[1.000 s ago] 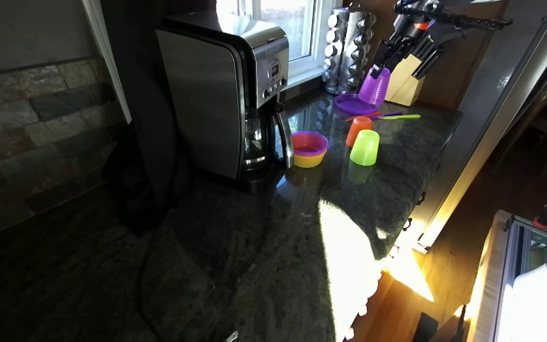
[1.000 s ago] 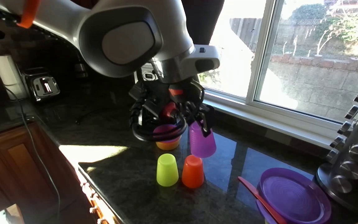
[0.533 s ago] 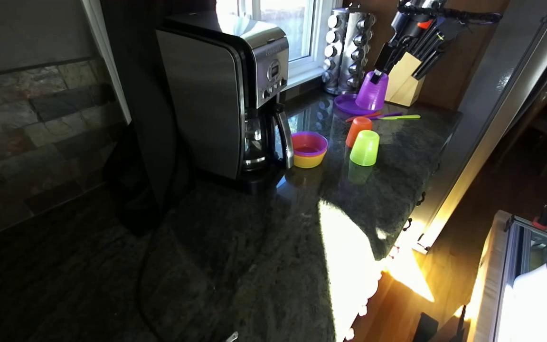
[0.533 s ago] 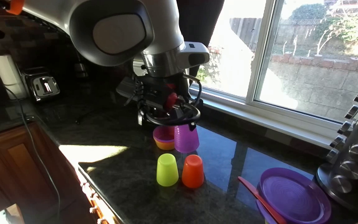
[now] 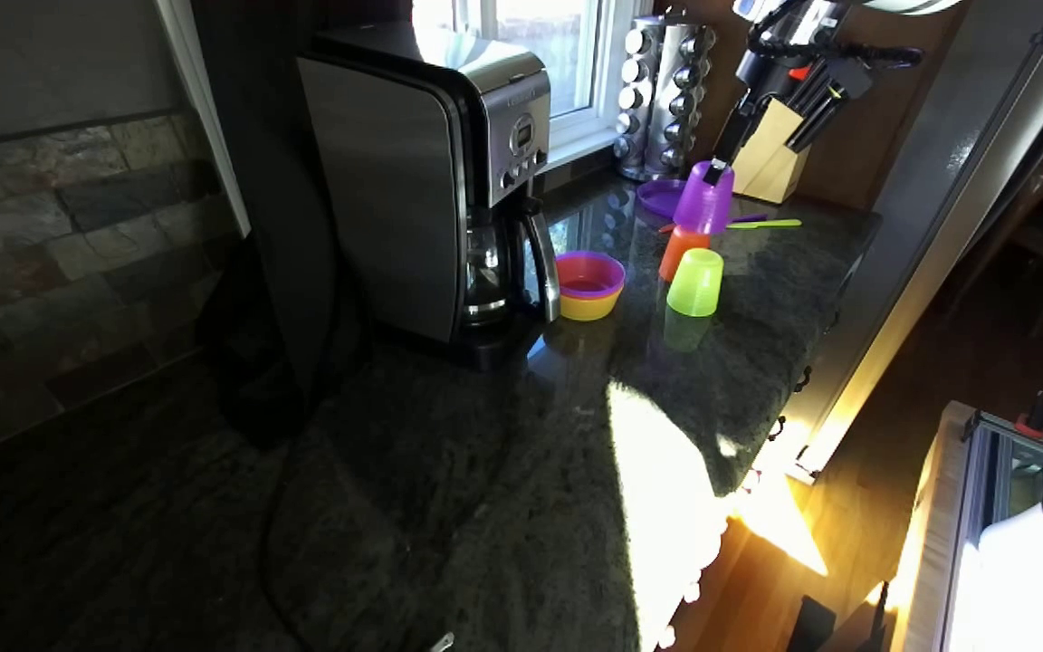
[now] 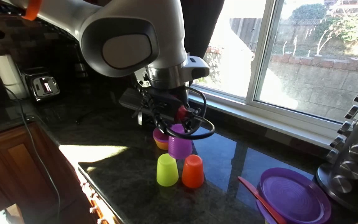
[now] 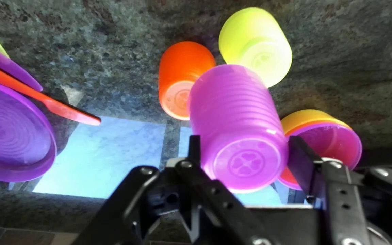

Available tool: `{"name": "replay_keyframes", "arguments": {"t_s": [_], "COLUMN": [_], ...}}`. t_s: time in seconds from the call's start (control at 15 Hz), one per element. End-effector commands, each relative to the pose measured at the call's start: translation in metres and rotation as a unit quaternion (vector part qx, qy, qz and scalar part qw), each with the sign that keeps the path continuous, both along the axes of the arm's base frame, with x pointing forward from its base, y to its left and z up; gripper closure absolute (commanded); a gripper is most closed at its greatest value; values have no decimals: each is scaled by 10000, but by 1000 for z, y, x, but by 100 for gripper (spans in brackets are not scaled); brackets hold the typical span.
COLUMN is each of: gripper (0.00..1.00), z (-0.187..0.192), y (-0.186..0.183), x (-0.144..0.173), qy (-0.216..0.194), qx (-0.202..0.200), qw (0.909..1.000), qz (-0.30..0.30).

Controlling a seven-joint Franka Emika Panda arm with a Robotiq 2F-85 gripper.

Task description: Move the yellow cup closer to the orange cup then place the purple cup on top of the two cups to make a tower.

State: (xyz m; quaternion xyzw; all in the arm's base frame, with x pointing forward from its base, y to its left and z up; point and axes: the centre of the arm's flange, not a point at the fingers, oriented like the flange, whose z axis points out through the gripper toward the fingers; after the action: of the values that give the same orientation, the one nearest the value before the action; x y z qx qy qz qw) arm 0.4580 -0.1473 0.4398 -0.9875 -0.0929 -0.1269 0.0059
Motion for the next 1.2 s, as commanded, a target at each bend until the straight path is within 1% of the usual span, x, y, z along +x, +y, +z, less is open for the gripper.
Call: {"name": "replay_keyframes", "arguments": {"t_s": [0.0, 0.47, 1.13], "gripper": [61, 61, 61], "z": [-9, -23, -28], "y": [-4, -6, -10], "x": [3, 12, 22], "qy": [216, 352, 454], "qx": [188, 146, 134], "qw": [9995, 9992, 9988], "qz": [163, 108, 120]}}
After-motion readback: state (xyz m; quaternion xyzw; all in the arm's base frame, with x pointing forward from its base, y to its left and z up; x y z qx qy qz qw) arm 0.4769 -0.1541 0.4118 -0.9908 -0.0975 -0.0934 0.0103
